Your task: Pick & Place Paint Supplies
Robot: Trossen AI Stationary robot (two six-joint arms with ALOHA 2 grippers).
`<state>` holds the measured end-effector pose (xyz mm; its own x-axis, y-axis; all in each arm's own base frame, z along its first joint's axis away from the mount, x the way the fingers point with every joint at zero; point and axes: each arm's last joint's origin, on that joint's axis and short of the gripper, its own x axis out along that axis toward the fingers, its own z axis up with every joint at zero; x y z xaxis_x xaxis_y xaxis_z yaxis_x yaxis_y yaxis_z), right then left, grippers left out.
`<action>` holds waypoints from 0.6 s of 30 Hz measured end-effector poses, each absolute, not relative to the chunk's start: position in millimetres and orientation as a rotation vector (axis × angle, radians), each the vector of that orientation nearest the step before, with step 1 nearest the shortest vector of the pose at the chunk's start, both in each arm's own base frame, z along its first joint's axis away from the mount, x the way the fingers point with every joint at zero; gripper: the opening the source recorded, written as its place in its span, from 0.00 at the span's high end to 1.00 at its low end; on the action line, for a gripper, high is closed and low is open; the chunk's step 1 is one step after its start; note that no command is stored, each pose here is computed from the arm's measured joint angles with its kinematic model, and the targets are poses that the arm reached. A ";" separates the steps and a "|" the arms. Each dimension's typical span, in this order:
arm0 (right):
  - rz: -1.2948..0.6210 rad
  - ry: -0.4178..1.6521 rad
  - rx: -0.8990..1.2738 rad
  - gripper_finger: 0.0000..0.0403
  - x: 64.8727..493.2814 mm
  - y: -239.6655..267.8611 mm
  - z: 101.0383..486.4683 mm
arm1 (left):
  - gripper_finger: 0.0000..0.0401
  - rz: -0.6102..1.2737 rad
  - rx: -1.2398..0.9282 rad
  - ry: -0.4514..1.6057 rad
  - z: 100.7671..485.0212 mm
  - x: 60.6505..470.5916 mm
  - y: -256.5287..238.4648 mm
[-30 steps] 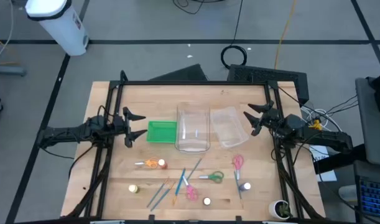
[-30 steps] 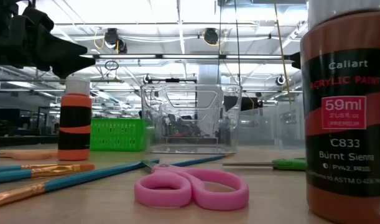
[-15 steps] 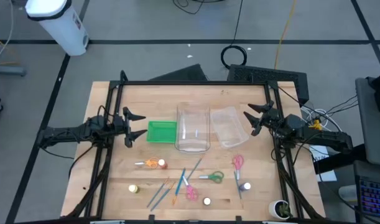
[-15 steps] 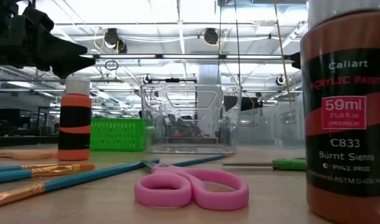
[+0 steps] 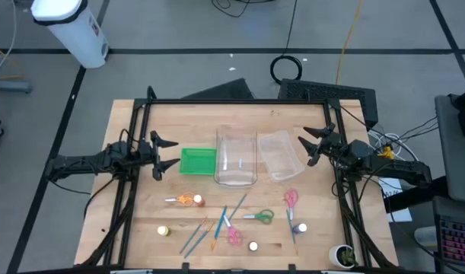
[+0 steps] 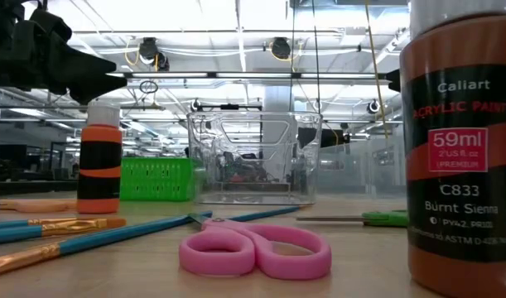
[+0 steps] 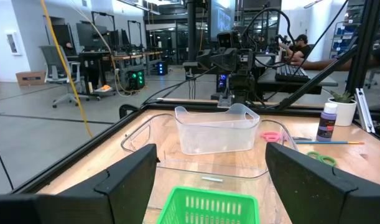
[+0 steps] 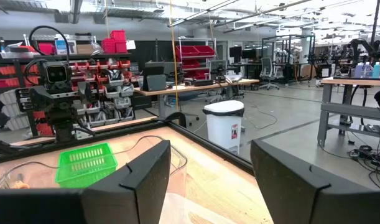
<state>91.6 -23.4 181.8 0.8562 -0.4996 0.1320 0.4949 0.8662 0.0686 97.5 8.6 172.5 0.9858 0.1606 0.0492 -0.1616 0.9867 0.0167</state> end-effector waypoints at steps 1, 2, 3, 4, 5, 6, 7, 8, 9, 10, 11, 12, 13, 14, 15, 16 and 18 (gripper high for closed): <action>-0.523 -0.148 0.032 0.46 91.5 -23.5 181.9 | 0.23 0.162 0.021 -0.048 172.5 97.5 8.6; -0.523 -0.148 0.033 0.46 91.6 -23.5 181.8 | 0.23 0.161 0.021 -0.048 172.6 97.5 8.5; -0.523 -0.147 0.032 0.46 91.6 -23.4 181.8 | 0.23 0.162 0.021 -0.048 172.6 97.5 8.6; -0.523 -0.147 0.033 0.46 91.6 -23.5 181.8 | 0.23 0.162 0.021 -0.048 172.5 97.5 8.6; -0.523 -0.147 0.033 0.46 91.6 -23.5 181.8 | 0.23 0.162 0.021 -0.048 172.5 97.5 8.5; -0.523 -0.147 0.033 0.47 91.6 -23.5 181.8 | 0.23 0.161 0.021 -0.048 172.5 97.5 8.5; -0.523 -0.148 0.033 0.47 91.6 -23.5 181.8 | 0.23 0.162 0.021 -0.048 172.5 97.5 8.6; -0.523 -0.148 0.033 0.47 91.6 -23.5 181.8 | 0.23 0.162 0.021 -0.048 172.5 97.5 8.6; -0.523 -0.148 0.033 0.47 91.6 -23.5 181.8 | 0.23 0.161 0.021 -0.048 172.5 97.5 8.5; -0.523 -0.148 0.033 0.47 91.6 -23.5 181.8 | 0.23 0.162 0.021 -0.048 172.5 97.5 8.5; -0.523 -0.148 0.033 0.47 91.5 -23.5 181.9 | 0.23 0.162 0.021 -0.048 172.6 97.5 8.6; -0.523 -0.147 0.033 0.47 91.6 -23.5 181.8 | 0.23 0.161 0.021 -0.048 172.6 97.5 8.5; -0.523 -0.148 0.033 0.46 91.6 -23.5 181.8 | 0.23 0.161 0.021 -0.048 172.5 97.5 8.5; -0.523 -0.147 0.032 0.46 91.6 -23.5 181.8 | 0.23 0.162 0.021 -0.048 172.5 97.5 8.6; -0.523 -0.148 0.033 0.46 91.5 -23.5 181.8 | 0.23 0.161 0.021 -0.048 172.6 97.5 8.5; -0.523 -0.148 0.032 0.46 91.5 -23.5 181.8 | 0.23 0.161 0.021 -0.048 172.5 97.5 8.5; -0.523 -0.147 0.033 0.46 91.6 -23.5 181.8 | 0.23 0.162 0.021 -0.048 172.6 97.5 8.5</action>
<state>91.6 -23.5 181.8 0.8560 -0.4999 0.1320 0.4952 0.8661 0.0685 97.5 8.5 172.6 0.9858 0.1604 0.0496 -0.1614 0.9868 0.0166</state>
